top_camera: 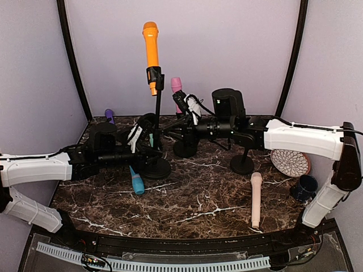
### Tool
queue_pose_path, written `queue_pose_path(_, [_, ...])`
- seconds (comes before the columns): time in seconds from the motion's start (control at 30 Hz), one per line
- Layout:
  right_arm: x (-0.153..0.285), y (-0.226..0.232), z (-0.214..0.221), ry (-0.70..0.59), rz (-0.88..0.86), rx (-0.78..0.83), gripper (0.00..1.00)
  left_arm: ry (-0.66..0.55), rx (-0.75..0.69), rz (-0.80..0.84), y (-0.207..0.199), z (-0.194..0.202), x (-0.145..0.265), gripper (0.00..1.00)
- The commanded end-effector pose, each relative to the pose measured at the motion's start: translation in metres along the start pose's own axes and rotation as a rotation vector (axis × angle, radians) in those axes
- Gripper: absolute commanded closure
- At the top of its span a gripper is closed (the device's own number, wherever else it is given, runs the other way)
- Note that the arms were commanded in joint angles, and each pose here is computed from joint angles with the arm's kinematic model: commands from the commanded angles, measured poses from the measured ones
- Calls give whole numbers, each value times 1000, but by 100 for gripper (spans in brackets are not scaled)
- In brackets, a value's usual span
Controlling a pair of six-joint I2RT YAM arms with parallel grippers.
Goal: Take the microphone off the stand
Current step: Unscrew the knob on the stand of the microphone stand.
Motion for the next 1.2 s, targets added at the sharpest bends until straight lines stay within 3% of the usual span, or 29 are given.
queue_pose_path(0.0, [-2,6,-11,-16,-17,50,92,-221,-63,22,-9,-57,18,100])
queue_pose_path(0.33, [-5,10,-7,109,133,236,99,-227,-51,37,-11,-60,19,100])
queue_pose_path(0.83, [-5,20,11,338,518,683,97,-212,-31,128,-20,-63,15,100])
queue_pose_path(1.17, [-7,38,31,377,686,976,94,-204,-26,148,-22,-65,14,100])
Point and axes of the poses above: each gripper's point midway between its finger pads, its own x axis back along the fingers, its own y axis along the line the jaws close on, z = x × y, the point moved 6 cm from there along x, back along the fingers, and after that the axes turned 2 degrees about -x, right-handed, at the moved point
